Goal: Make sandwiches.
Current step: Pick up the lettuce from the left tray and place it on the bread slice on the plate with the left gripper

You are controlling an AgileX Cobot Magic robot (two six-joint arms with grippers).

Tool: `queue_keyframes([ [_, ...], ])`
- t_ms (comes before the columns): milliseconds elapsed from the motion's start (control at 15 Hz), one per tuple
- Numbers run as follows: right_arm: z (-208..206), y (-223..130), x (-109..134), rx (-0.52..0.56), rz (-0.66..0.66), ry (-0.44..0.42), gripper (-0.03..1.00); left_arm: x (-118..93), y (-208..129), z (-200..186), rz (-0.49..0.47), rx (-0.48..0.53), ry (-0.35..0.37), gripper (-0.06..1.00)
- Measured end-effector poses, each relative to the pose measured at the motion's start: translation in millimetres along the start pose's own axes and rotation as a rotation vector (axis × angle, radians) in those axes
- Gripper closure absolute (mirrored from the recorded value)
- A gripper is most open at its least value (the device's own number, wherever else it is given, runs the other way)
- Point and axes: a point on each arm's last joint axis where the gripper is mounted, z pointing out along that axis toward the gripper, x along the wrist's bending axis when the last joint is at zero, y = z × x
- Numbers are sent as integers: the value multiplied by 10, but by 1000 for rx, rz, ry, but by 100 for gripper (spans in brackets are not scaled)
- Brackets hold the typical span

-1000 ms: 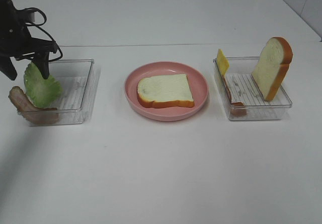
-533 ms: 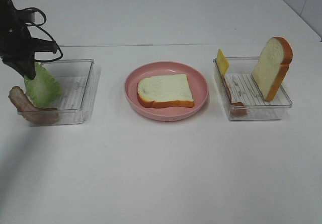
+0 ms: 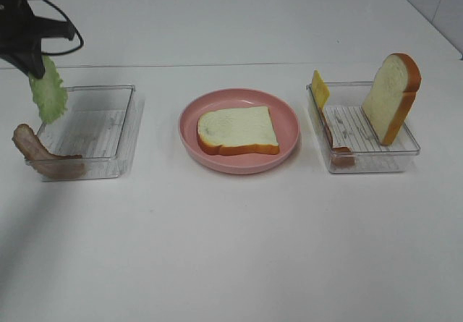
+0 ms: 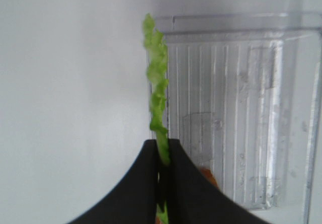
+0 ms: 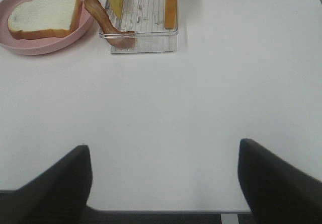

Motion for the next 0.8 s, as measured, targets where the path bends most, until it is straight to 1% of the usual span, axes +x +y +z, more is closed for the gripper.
queue_keyframes([
  [67, 0, 0, 0, 0, 0, 0, 18, -87, 56, -296, 17, -73, -12, 94],
  [133, 0, 0, 0, 0, 0, 0, 18, -190, 75, -453, 37, -110, -22, 94],
  [200, 0, 0, 0, 0, 0, 0, 18, -262, 78, -523, 47, -123, -36, 94],
  [267, 0, 0, 0, 0, 0, 0, 18, -419, 96, -637, 75, -150, -56, 94],
  [333, 0, 0, 0, 0, 0, 0, 18, -710, 84, -768, 118, -175, -111, 94],
  [400, 0, 0, 0, 0, 0, 0, 18, -825, 72, -809, 134, -184, -137, 94],
  [467, 0, 0, 0, 0, 0, 0, 18, -1046, 31, -873, 164, -193, -189, 94],
  [533, 0, 0, 0, 0, 0, 0, 18, -1349, -54, -928, 206, -189, -278, 94],
  [600, 0, 0, 0, 0, 0, 0, 18, -1533, -108, -930, 235, -186, -337, 94],
  [667, 0, 0, 0, 0, 0, 0, 18, -1630, -135, -917, 248, -183, -370, 94],
  [733, 0, 0, 0, 0, 0, 0, 18, -1815, -187, -854, 279, -170, -427, 94],
  [800, 0, 0, 0, 0, 0, 0, 18, -2070, -264, -704, 326, -144, -504, 94],
])
